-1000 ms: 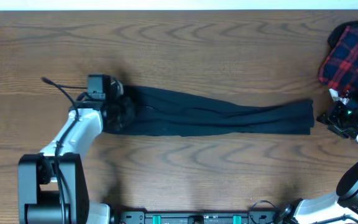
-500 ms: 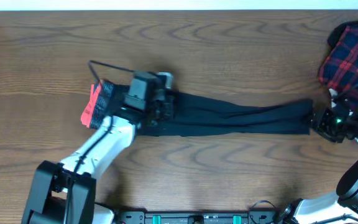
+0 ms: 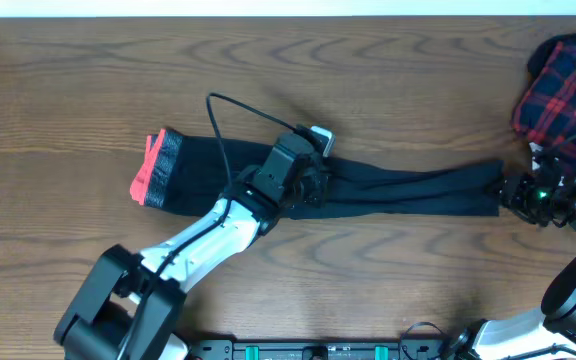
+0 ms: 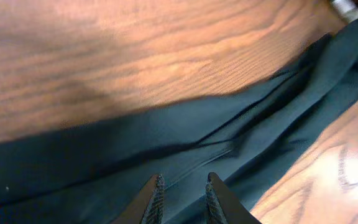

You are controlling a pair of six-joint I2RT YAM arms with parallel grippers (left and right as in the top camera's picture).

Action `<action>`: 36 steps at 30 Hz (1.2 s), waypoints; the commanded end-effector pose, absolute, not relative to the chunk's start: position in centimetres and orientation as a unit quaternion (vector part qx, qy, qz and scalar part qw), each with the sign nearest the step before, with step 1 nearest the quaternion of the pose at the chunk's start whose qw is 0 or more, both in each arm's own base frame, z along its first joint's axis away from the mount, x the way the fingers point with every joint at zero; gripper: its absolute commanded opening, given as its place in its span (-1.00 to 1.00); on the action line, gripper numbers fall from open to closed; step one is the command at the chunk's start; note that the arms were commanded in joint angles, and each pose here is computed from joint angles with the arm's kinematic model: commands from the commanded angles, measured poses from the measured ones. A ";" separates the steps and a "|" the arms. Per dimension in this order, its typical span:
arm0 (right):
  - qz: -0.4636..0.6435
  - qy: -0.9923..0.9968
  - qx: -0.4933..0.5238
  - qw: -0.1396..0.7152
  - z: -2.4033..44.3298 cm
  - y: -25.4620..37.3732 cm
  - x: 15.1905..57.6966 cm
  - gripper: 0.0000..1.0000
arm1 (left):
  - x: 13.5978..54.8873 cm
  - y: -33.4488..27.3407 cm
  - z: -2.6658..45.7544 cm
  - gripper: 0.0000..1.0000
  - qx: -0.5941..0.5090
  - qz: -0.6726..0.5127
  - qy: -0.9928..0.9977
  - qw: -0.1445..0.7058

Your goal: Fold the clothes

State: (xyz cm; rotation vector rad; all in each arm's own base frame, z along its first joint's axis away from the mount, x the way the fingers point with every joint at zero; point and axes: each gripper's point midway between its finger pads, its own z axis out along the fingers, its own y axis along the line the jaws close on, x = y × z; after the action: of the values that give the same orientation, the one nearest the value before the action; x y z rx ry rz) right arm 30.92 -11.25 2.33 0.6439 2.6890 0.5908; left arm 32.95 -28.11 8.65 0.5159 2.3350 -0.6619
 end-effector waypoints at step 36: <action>0.217 0.932 0.240 0.163 1.2 -11.6 30.1 -0.37 | 33.1 -27.8 7.6 -0.52 0.181 -0.243 0.900 0.313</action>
State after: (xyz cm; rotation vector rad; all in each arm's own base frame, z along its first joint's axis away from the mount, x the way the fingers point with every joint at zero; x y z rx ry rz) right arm 30.40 -11.78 1.64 0.6795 2.6542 0.6042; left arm 32.91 -27.96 7.82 0.4889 2.3664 -0.6577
